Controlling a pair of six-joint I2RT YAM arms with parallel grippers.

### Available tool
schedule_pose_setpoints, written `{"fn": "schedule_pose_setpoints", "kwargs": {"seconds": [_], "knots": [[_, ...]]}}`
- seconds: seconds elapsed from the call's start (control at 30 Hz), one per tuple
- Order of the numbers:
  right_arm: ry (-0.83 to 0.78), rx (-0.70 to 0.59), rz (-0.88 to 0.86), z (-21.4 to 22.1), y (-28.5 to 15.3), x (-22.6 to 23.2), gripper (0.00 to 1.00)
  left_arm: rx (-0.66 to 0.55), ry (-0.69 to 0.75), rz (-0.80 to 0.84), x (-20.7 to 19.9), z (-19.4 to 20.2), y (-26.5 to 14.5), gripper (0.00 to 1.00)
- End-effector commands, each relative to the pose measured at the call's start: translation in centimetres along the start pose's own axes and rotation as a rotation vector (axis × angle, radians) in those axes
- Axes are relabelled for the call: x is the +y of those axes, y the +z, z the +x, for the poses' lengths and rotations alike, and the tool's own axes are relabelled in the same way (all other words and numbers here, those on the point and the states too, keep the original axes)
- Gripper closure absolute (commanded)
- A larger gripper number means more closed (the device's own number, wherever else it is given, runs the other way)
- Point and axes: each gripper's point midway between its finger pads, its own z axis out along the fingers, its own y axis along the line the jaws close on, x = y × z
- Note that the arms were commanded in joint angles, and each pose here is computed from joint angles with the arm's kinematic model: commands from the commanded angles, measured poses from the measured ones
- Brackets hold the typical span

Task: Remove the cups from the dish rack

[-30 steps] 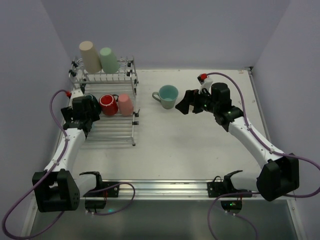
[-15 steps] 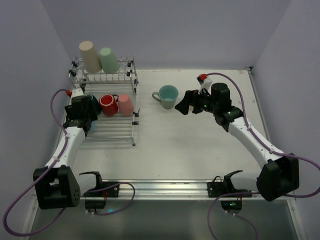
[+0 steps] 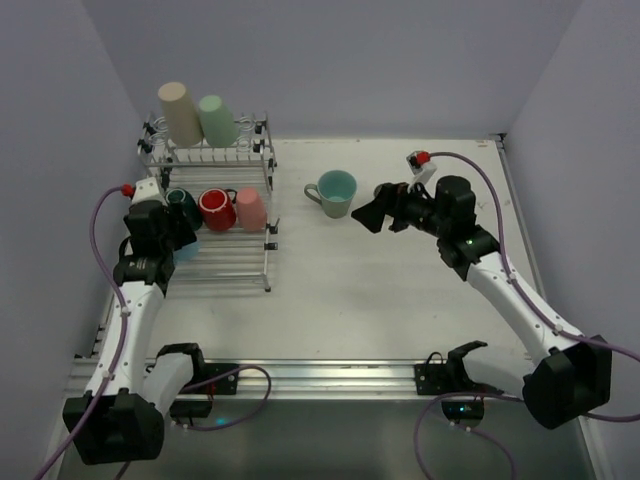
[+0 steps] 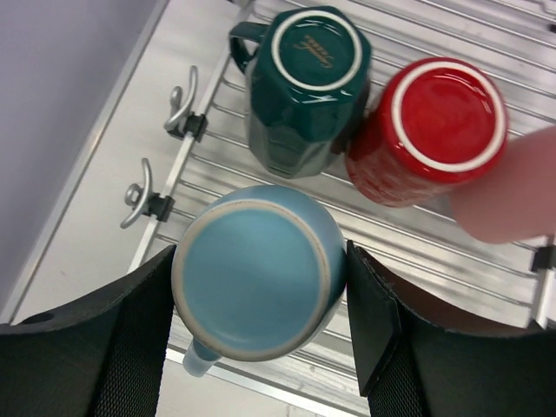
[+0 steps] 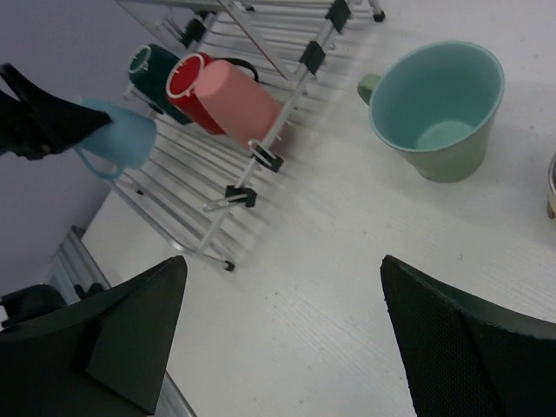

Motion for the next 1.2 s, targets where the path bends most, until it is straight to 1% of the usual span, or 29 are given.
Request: {"fn": "schedule_pose_setpoints", "kwargs": {"seconds": [0.0, 0.07, 0.1, 0.17, 0.2, 0.23, 0.27, 0.3, 0.37, 0.4, 0.47, 0.5, 0.53, 0.6, 0.63, 0.67, 0.73, 0.77, 0.8, 0.83, 0.87, 0.9, 1.03, 1.17], "knots": [[0.022, -0.118, -0.134, -2.6, -1.5, 3.8, 0.05, -0.118, -0.040, 0.161, -2.6, -4.1, -2.8, 0.85], [0.061, -0.164, -0.189, -3.6, -2.5, 5.5, 0.05, -0.142, -0.048, 0.213, -3.3, -4.9, -4.0, 0.85], [0.081, -0.157, -0.220, -2.8, -2.7, 6.2, 0.05, -0.165, -0.053, 0.276, -4.2, -5.4, -5.1, 0.85], [0.108, -0.232, -0.330, -4.1, -4.0, 9.2, 0.05, -0.188, -0.078, 0.362, -5.5, -6.2, -6.7, 0.85], [0.140, -0.231, -0.355, -2.6, -3.8, 9.9, 0.05, -0.209, -0.083, 0.446, -6.7, -6.7, -8.3, 0.85], [0.159, -0.273, -0.389, -2.7, -4.3, 10.9, 0.06, -0.221, -0.105, 0.494, -7.3, -7.2, -9.3, 0.85], [0.167, -0.362, -0.471, -3.9, -5.7, 12.8, 0.06, -0.232, -0.114, 0.536, -7.9, -7.5, -10.1, 0.85], [0.190, -0.341, -0.513, -2.3, -5.6, 14.0, 0.08, -0.271, -0.119, 0.624, -9.0, -8.3, -11.9, 0.85], [0.206, -0.376, -0.589, -2.5, -5.9, 15.9, 0.08, -0.284, -0.158, 0.720, -10.2, -8.6, -13.6, 0.85], [0.207, -0.357, -0.633, -1.9, -6.0, 17.3, 0.09, -0.317, -0.154, 0.812, -11.2, -9.2, -15.4, 0.85], [0.201, -0.349, -0.694, -1.8, -5.9, 18.8, 0.11, -0.301, -0.196, 0.895, -12.2, -9.0, -16.4, 0.85], [0.202, -0.319, -0.713, -1.3, -5.1, 19.6, 0.12, -0.319, -0.191, 0.974, -13.0, -9.3, -17.7, 0.85], [0.196, -0.308, -0.728, -1.2, -4.8, 20.0, 0.12, -0.284, -0.236, 1.013, -13.4, -8.7, -17.9, 0.85], [0.182, -0.271, -0.769, -0.7, -3.9, 21.1, 0.13, -0.344, -0.235, 1.129, -14.2, -9.5, -20.1, 0.85], [0.179, -0.266, -0.775, -0.7, -3.6, 21.3, 0.13, -0.322, -0.274, 1.155, -14.4, -9.0, -20.2, 0.85], [0.182, -0.262, -0.776, -0.7, -3.2, 21.5, 0.13, -0.351, -0.274, 1.184, -14.4, -9.4, -21.0, 0.85], [0.192, -0.253, -0.753, -0.8, -2.0, 21.3, 0.13, -0.355, -0.312, 1.227, -14.5, -9.3, -21.9, 0.85], [0.190, -0.256, -0.755, -1.1, -1.8, 21.6, 0.13, -0.387, -0.310, 1.260, -14.5, -9.8, -22.9, 0.85], [0.191, -0.250, -0.756, -1.1, -1.5, 21.6, 0.13, -0.389, -0.321, 1.285, -14.6, -9.9, -23.3, 0.85], [0.195, -0.238, -0.754, -0.9, -1.0, 21.6, 0.14, -0.355, -0.362, 1.320, -14.9, -9.6, -23.6, 0.85], [0.194, -0.235, -0.761, -1.1, -0.9, 21.9, 0.14, -0.387, -0.355, 1.359, -15.0, -10.0, -24.5, 0.85], [0.186, -0.237, -0.778, -1.6, -1.0, 22.5, 0.14, -0.374, -0.361, 1.383, -15.2, -9.9, -24.8, 0.85], [0.181, -0.186, -0.805, -1.3, 0.0, 23.6, 0.17, -0.345, -0.380, 1.416, -15.7, -9.6, -25.1, 0.85], [0.183, -0.165, -0.864, -1.9, 0.0, 25.5, 0.21, -0.341, -0.386, 1.438, -15.9, -9.3, -25.3, 0.85]]}}
